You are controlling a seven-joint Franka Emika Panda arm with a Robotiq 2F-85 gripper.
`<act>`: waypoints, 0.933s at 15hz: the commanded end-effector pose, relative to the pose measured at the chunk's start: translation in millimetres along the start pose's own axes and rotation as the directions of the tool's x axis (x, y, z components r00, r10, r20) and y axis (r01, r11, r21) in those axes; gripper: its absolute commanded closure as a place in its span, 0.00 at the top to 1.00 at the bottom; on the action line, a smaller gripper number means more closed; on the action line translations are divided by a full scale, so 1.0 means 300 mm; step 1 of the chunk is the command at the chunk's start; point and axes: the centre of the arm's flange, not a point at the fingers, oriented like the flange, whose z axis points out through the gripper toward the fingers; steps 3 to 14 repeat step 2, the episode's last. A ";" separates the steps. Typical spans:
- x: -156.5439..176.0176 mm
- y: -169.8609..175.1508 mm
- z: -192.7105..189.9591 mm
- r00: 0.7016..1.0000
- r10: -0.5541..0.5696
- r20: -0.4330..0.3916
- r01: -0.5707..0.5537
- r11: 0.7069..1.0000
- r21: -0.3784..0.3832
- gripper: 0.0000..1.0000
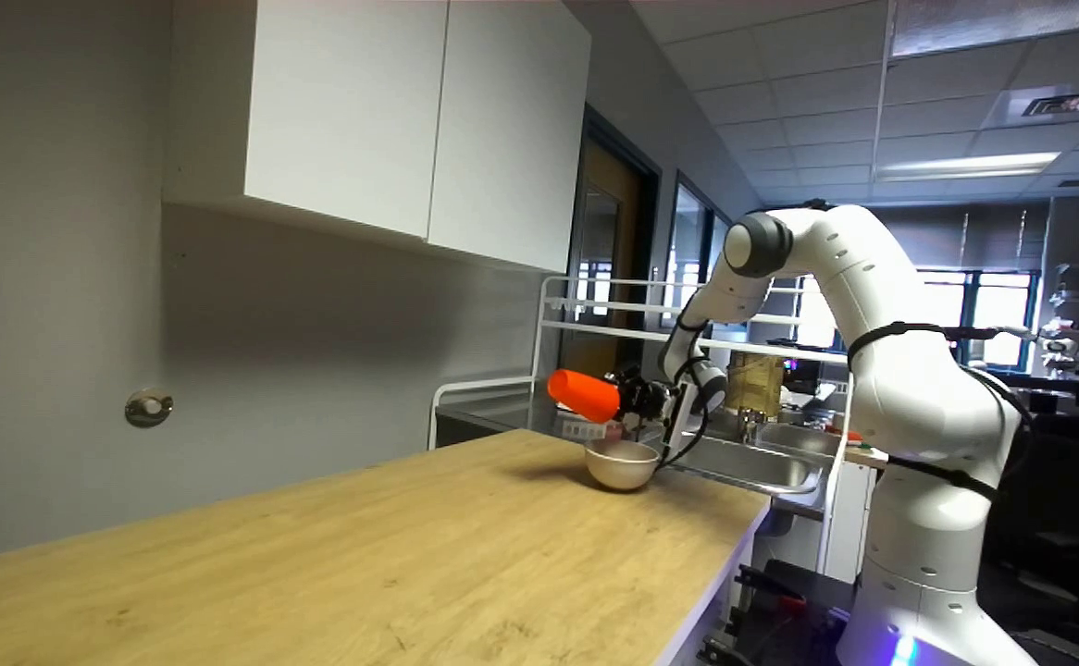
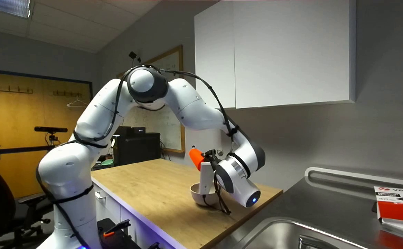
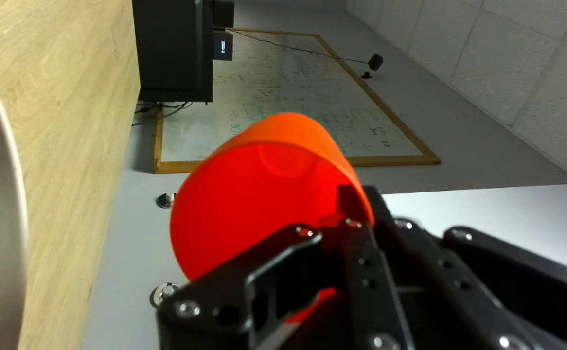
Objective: Pour the contents inside the orange cup into the white bowl
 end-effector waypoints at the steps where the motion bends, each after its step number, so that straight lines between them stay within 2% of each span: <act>1: 0.024 -0.025 -0.011 1.000 -0.026 0.014 0.025 1.000 0.007 0.01; 14: 0.026 -0.028 -0.009 1.000 -0.026 0.016 0.026 1.000 0.005 0.01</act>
